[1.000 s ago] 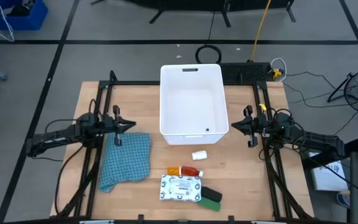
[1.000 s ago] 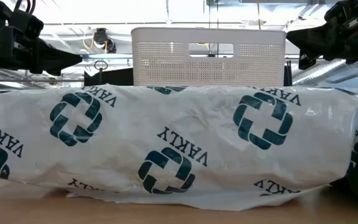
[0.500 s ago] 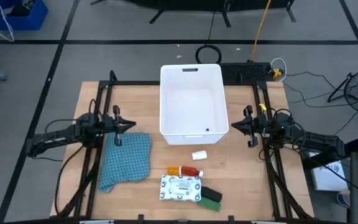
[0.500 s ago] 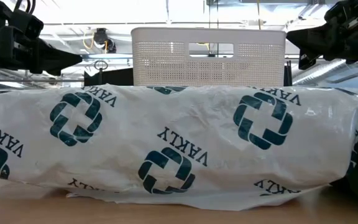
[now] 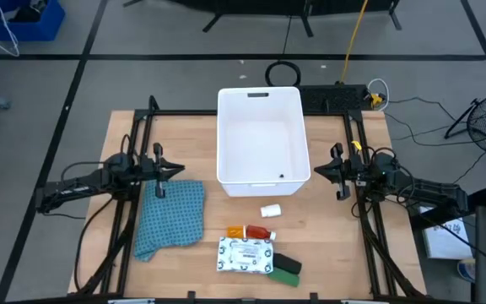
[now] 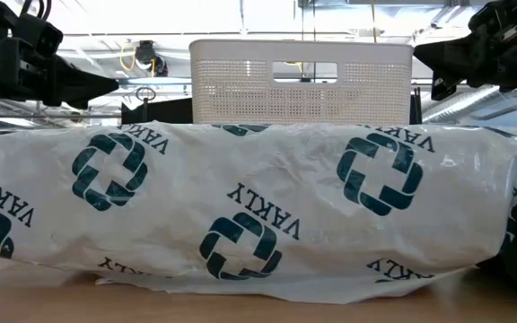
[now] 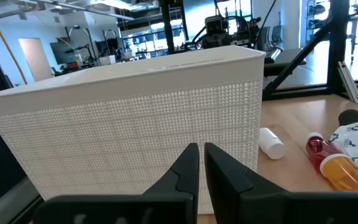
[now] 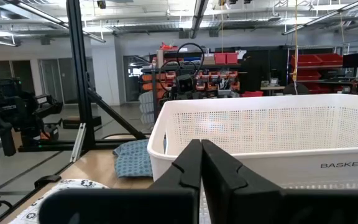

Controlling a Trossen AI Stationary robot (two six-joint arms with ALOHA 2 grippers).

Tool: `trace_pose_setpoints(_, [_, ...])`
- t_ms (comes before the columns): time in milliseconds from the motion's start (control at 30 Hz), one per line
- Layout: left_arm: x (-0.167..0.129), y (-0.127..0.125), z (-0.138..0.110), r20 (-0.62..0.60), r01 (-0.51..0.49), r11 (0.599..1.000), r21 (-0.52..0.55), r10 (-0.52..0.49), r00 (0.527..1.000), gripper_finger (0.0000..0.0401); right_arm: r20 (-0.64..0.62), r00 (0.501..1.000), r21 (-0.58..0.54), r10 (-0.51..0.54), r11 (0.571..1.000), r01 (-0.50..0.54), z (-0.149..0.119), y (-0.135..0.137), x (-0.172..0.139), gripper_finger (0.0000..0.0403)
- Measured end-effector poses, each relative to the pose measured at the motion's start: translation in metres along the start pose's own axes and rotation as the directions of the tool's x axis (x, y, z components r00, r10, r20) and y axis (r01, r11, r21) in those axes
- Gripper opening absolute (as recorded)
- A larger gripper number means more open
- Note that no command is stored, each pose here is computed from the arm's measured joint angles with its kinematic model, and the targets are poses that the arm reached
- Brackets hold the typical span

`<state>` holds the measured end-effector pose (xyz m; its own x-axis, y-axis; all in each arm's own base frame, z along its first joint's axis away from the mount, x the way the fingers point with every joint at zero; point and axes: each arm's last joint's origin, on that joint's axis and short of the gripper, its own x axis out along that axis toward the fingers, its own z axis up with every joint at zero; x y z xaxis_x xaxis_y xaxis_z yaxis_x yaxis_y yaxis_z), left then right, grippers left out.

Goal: Pick & place medical supplies in basket/bin

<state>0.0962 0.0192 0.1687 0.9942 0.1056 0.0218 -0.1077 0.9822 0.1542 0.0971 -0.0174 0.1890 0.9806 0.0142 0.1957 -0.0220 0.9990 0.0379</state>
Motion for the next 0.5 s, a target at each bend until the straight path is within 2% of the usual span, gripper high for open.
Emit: trace_pose_setpoints(500, [0.0000, 0.0000, -0.0001, 0.000, 0.000, 1.000, 0.000, 0.000, 1.000, 0.0031, 0.011, 1.000, -0.003, 0.001, 1.000, -0.001, 0.0011, 0.0001, 0.0000, 0.0000])
